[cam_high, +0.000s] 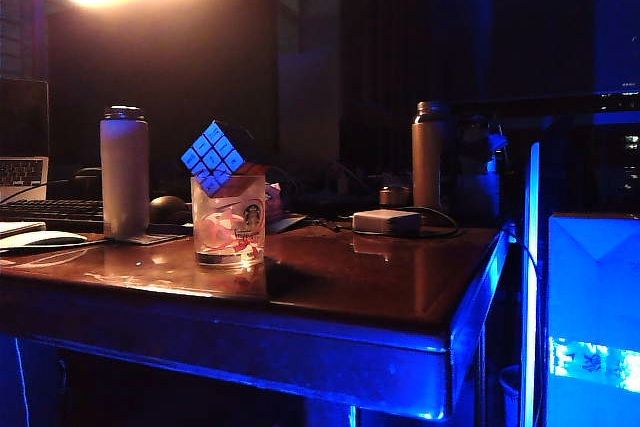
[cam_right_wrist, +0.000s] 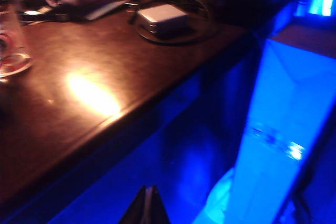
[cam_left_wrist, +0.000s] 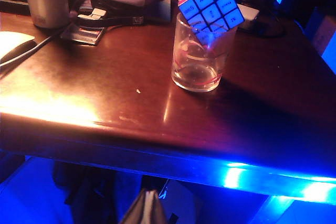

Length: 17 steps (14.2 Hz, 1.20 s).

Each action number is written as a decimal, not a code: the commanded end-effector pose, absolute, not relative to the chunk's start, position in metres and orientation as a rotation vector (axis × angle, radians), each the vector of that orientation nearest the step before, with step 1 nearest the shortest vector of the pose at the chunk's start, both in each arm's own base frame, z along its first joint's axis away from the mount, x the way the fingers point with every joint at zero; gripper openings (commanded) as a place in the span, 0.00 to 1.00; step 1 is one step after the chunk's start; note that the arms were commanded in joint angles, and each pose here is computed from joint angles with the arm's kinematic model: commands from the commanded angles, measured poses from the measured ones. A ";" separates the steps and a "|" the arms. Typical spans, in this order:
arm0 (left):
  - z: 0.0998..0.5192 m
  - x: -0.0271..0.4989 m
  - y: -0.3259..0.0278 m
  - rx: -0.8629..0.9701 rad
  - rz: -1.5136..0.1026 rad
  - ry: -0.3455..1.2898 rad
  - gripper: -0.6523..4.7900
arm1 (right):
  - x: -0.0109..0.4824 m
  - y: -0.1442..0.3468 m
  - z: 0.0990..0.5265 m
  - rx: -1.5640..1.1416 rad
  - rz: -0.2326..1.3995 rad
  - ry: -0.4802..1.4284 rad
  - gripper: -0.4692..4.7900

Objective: Stack the Rubik's Cube on top of the glass cup.

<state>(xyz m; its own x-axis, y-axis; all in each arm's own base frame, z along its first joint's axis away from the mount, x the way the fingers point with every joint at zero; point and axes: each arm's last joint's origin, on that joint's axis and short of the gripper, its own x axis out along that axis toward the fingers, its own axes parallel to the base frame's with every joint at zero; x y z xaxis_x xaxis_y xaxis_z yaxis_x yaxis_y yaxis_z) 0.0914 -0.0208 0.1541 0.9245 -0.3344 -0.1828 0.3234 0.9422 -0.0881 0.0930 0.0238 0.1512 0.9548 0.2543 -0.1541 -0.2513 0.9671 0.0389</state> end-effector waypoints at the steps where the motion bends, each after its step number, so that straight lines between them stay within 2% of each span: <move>1: 0.151 0.092 -0.021 -0.057 -0.341 0.211 0.12 | 0.093 0.023 0.149 0.022 0.234 0.170 0.08; 3: 0.151 0.092 -0.021 -0.057 -0.341 0.211 0.12 | 0.094 0.022 0.150 0.022 0.223 0.167 0.13; 12: 0.151 0.092 -0.021 -0.056 -0.332 0.210 0.12 | 0.094 0.022 0.150 0.023 0.229 0.167 0.13; 17: 0.150 0.094 -0.007 0.085 -0.083 0.191 0.12 | 0.094 0.022 0.150 0.023 0.229 0.167 0.13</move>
